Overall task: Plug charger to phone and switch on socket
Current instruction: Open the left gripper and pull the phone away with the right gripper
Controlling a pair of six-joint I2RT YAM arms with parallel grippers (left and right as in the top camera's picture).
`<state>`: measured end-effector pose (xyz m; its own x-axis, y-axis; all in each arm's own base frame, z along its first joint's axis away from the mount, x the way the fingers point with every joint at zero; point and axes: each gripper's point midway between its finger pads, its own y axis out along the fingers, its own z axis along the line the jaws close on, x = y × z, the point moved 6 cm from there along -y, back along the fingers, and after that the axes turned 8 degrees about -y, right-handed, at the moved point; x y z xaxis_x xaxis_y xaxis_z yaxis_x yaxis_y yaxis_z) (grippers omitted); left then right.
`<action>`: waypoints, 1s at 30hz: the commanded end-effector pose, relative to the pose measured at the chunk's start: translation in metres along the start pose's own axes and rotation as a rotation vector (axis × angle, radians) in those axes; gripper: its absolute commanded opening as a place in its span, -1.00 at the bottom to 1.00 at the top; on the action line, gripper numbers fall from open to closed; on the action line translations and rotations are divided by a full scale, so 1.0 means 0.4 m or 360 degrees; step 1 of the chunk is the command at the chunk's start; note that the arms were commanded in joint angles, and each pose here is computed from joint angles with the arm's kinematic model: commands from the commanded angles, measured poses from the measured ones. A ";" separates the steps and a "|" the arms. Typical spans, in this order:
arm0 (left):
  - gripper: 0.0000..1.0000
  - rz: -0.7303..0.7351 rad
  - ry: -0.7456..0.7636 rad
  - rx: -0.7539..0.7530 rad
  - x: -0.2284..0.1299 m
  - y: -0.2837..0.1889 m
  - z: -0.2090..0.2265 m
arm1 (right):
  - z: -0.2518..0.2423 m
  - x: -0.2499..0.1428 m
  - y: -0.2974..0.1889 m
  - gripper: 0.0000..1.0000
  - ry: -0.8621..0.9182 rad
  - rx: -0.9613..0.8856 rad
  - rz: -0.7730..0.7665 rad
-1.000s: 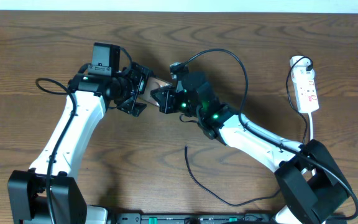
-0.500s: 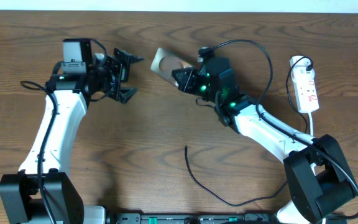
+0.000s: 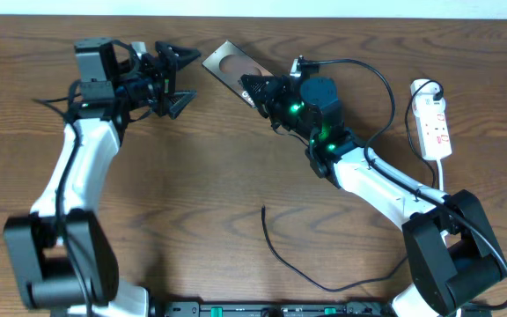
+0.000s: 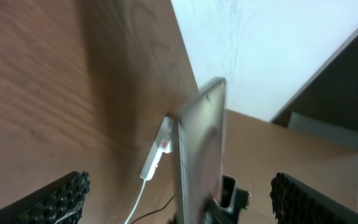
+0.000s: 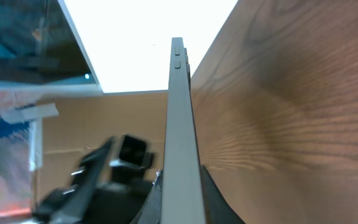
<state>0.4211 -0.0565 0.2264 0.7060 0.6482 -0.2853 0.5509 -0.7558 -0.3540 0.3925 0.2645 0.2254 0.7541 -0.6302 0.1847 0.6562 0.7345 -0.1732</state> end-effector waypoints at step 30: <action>0.89 0.0236 0.0030 -0.0316 0.054 0.077 -0.025 | 0.047 -0.092 0.033 -0.97 0.0511 0.0035 -0.0125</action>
<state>0.4598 -0.0629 0.2109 0.7725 0.5434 -0.3287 0.5291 -0.8369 -0.1401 0.3730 0.2963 0.2247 0.7054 -0.7049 -0.0738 0.6859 0.7051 -0.1798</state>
